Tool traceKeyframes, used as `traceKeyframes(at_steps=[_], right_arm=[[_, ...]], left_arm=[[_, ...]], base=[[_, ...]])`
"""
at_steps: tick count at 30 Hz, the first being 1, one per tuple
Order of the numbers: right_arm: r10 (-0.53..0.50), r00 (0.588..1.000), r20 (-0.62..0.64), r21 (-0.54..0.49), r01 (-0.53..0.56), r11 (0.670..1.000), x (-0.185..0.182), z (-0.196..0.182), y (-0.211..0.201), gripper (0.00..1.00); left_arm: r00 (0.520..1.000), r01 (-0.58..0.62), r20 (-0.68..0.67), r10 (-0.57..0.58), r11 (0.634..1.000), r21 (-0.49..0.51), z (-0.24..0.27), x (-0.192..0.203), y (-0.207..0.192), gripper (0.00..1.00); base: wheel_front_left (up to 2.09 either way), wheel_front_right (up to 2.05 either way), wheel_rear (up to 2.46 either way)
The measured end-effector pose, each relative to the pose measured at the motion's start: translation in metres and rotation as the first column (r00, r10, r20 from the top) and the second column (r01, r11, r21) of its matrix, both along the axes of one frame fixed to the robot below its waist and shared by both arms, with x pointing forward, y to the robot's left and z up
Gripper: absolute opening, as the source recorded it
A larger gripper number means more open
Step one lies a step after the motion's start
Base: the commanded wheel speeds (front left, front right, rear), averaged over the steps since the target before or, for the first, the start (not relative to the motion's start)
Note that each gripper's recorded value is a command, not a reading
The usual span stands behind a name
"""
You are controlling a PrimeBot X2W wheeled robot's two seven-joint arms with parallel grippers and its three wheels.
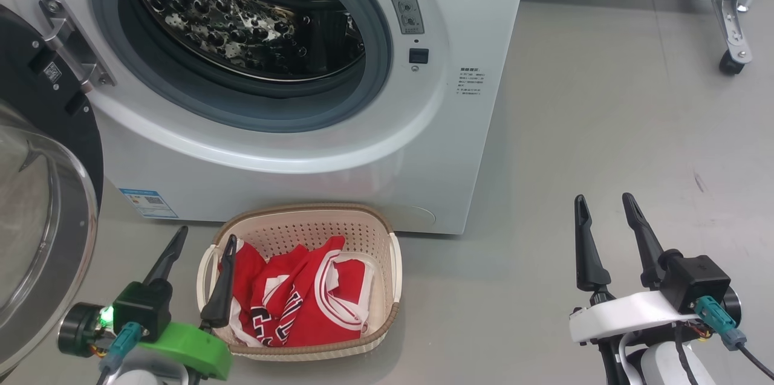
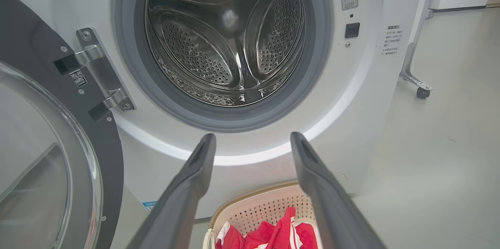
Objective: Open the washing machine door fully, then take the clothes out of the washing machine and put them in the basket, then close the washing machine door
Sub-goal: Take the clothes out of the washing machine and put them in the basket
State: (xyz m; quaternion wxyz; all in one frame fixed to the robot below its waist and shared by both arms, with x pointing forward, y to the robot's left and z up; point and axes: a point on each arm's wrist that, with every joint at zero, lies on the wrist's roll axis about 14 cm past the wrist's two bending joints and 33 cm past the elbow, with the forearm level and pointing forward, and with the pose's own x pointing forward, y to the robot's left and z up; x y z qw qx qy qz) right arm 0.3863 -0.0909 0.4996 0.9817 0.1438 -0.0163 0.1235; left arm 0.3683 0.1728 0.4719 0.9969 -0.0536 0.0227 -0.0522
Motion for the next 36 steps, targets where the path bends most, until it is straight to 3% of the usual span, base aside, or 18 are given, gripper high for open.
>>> traceKeyframes(at_steps=[12,36], right_arm=[[-0.021,1.0,0.009,0.001,0.021,1.0,-0.001,0.003,-0.007,1.0],[-0.011,1.0,0.019,0.001,0.011,1.0,-0.01,0.007,-0.006,1.0]], left_arm=[[0.995,-0.035,0.094,0.04,0.998,-0.05,0.029,0.006,0.002,1.0],[0.992,-0.064,0.101,0.069,0.997,-0.052,0.031,-0.015,0.006,1.0]], base=[[0.0,0.0,0.0],[0.0,0.0,0.0]])
